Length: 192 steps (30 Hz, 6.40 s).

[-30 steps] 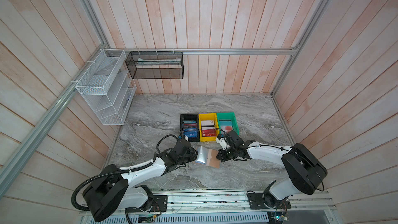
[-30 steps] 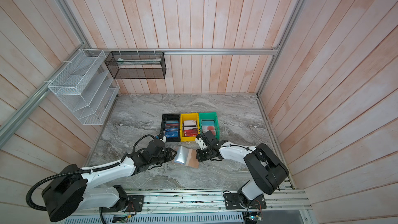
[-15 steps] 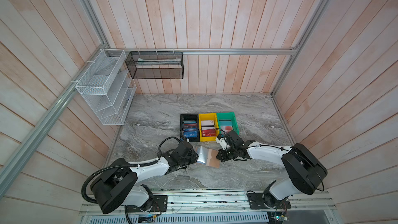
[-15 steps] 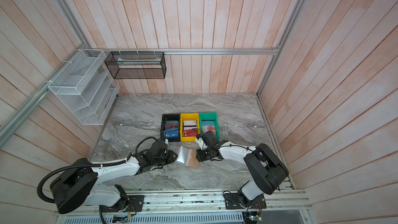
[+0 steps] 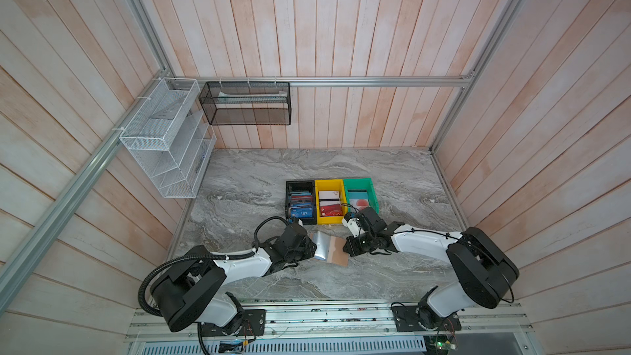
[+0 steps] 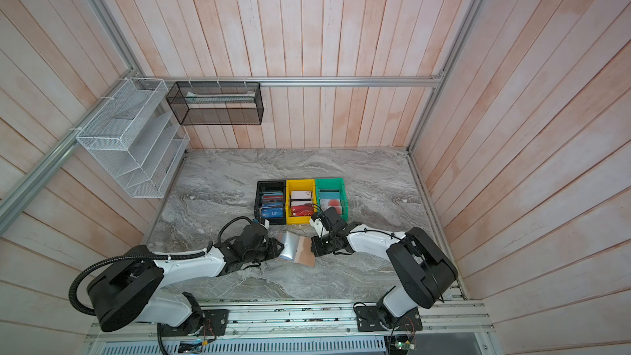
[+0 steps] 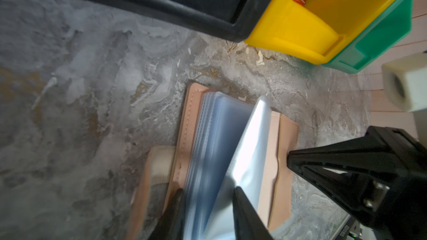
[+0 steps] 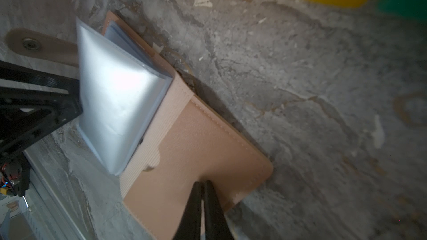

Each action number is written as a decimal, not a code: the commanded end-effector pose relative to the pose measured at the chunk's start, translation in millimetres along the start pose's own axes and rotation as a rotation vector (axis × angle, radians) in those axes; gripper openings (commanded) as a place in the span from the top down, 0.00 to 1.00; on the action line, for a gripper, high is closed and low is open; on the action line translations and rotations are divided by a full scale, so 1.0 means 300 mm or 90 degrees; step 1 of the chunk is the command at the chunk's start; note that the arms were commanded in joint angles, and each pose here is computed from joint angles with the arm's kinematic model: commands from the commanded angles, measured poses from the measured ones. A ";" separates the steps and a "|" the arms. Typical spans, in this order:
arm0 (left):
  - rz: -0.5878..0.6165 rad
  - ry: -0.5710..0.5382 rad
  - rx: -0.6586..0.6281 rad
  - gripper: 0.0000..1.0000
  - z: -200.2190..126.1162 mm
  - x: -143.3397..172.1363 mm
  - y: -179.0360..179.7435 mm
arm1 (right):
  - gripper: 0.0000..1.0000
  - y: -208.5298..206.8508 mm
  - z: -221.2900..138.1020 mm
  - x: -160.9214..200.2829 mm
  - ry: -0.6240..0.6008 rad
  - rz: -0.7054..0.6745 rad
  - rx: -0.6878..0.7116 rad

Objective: Take the credit cards out of the card holder
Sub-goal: Flip the card slot at the card holder.

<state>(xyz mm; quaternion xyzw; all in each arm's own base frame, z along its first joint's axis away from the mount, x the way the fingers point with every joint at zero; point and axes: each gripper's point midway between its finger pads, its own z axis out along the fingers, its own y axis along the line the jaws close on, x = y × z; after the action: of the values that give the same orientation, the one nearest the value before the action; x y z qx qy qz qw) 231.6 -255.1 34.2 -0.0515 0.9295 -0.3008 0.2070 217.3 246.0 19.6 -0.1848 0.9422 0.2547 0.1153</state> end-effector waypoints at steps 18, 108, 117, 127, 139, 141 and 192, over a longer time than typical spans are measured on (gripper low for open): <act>0.033 0.020 0.032 0.63 0.035 0.006 -0.100 | 0.90 -0.122 0.056 0.128 0.089 0.024 0.082; 0.051 -0.001 0.015 0.63 -0.012 -0.030 -0.152 | 0.89 -0.151 -0.035 0.098 0.059 0.046 0.112; 0.052 -0.004 0.011 0.63 -0.011 -0.038 -0.143 | 0.89 -0.152 -0.037 0.098 0.059 0.044 0.114; 0.052 0.006 0.097 0.63 0.001 -0.043 -0.268 | 0.89 -0.159 -0.025 0.108 0.065 0.048 0.114; 0.062 0.042 0.131 0.63 0.043 0.009 -0.322 | 0.89 -0.163 -0.022 0.116 0.065 0.047 0.114; 0.066 0.041 0.157 0.63 0.036 0.004 -0.360 | 0.89 -0.164 -0.022 0.117 0.066 0.048 0.115; 0.085 0.113 0.288 0.90 0.032 0.027 -0.537 | 0.88 -0.142 -0.043 0.098 0.048 0.050 0.097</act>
<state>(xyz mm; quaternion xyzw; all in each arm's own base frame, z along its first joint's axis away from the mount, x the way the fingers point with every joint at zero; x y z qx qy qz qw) 216.7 -375.3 95.9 0.0701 0.8749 -0.4582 0.1401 219.8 202.5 19.7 -0.1496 0.9646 0.1862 0.1116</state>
